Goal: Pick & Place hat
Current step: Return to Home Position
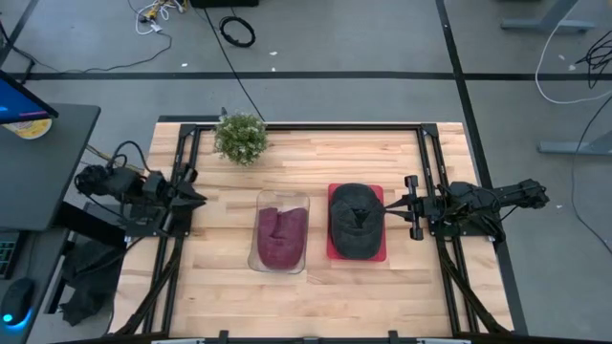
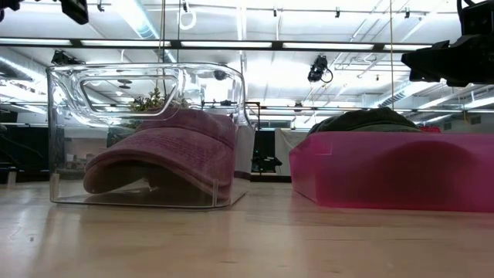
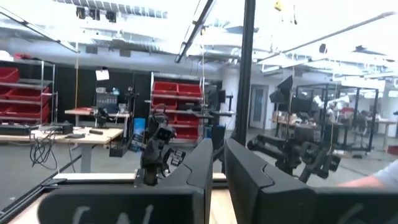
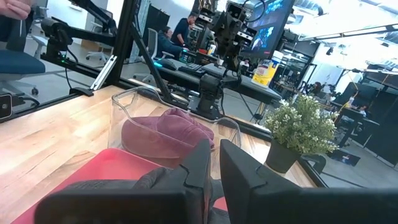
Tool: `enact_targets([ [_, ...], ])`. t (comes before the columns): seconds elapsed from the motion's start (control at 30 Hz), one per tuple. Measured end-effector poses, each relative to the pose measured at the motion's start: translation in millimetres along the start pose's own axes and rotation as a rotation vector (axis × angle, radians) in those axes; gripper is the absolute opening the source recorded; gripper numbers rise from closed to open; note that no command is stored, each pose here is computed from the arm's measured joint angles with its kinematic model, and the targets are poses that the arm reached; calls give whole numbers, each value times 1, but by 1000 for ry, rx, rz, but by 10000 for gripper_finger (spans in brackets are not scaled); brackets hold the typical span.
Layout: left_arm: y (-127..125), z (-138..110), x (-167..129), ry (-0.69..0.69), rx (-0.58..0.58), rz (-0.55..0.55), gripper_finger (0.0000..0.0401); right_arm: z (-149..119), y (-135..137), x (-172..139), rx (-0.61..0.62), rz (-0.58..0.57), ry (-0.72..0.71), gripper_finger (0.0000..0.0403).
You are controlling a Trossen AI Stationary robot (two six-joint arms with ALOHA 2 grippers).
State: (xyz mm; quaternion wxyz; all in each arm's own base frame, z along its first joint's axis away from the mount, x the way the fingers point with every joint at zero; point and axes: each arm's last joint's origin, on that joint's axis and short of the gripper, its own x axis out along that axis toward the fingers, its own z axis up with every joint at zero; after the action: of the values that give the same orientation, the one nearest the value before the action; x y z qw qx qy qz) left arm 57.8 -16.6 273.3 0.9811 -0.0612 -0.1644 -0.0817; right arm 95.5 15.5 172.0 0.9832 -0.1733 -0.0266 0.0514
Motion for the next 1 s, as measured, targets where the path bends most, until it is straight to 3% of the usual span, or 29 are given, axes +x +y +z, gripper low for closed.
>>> enact_targets([
  [0.37,-1,0,-1,-11,24,-23,44,0,0,0,0,1,0,39],
  [0.6,-1,-24,3,-62,80,-8,44,0,0,0,0,0,-1,39],
  [1.0,2,-60,5,30,137,48,44,0,0,0,0,0,0,39],
])
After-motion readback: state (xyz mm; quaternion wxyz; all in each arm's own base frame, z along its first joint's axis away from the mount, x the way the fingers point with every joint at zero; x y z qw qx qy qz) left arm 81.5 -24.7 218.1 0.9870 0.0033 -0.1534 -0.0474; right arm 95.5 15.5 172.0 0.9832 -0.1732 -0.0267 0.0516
